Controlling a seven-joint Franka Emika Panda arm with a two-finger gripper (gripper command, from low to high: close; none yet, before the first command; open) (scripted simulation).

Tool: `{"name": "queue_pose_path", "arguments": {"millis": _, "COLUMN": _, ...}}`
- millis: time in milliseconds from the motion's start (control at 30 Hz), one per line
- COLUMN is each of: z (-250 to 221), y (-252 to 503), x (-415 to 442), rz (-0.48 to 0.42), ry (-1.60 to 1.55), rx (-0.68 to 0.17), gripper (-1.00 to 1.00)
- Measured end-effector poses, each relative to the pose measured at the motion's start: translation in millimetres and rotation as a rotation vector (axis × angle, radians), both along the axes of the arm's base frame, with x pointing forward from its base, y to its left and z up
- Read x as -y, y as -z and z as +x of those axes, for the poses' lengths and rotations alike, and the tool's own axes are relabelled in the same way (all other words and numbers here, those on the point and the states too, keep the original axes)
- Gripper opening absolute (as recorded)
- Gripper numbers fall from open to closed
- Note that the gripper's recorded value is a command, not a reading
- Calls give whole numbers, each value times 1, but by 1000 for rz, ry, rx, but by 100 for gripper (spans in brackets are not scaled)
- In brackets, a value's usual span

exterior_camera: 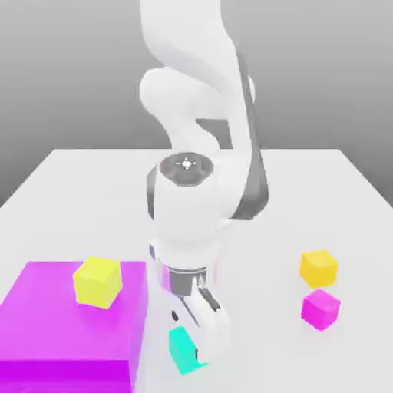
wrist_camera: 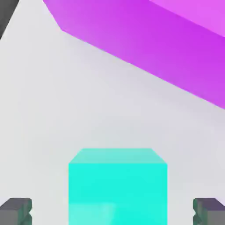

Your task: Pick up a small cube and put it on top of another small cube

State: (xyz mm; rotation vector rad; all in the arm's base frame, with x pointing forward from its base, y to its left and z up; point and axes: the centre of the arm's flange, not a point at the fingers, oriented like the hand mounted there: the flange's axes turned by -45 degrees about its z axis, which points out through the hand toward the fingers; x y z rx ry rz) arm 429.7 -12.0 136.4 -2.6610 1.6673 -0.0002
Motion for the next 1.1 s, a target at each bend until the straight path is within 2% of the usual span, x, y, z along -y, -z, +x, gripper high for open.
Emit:
{"name": "queue_pose_path", "arguments": {"millis": 200, "z": 0, "y": 2, "x": 0, "rz": 0, "ry": 0, "rx": 1, "gripper": -100}}
{"name": "queue_pose_path", "arguments": {"millis": 367, "z": 0, "y": -46, "x": 0, "rz": 0, "ry": 1, "rx": 2, "gripper": -100}}
{"name": "queue_pose_path", "arguments": {"millis": 433, "z": -6, "y": -64, "x": -27, "rz": 9, "ry": -73, "rx": 4, "gripper": -100}}
{"name": "queue_pose_path", "arguments": {"millis": 600, "z": -64, "y": -95, "x": -167, "rz": 33, "ry": -487, "rx": 6, "gripper": -100}}
{"name": "queue_pose_path", "arguments": {"millis": 867, "z": -191, "y": -112, "x": -260, "rz": 1, "ry": -994, "rx": 0, "gripper": -100}}
{"name": "queue_pose_path", "arguments": {"millis": 1100, "z": -196, "y": -78, "x": -260, "rz": -71, "ry": -1035, "rx": -14, "gripper": -100}}
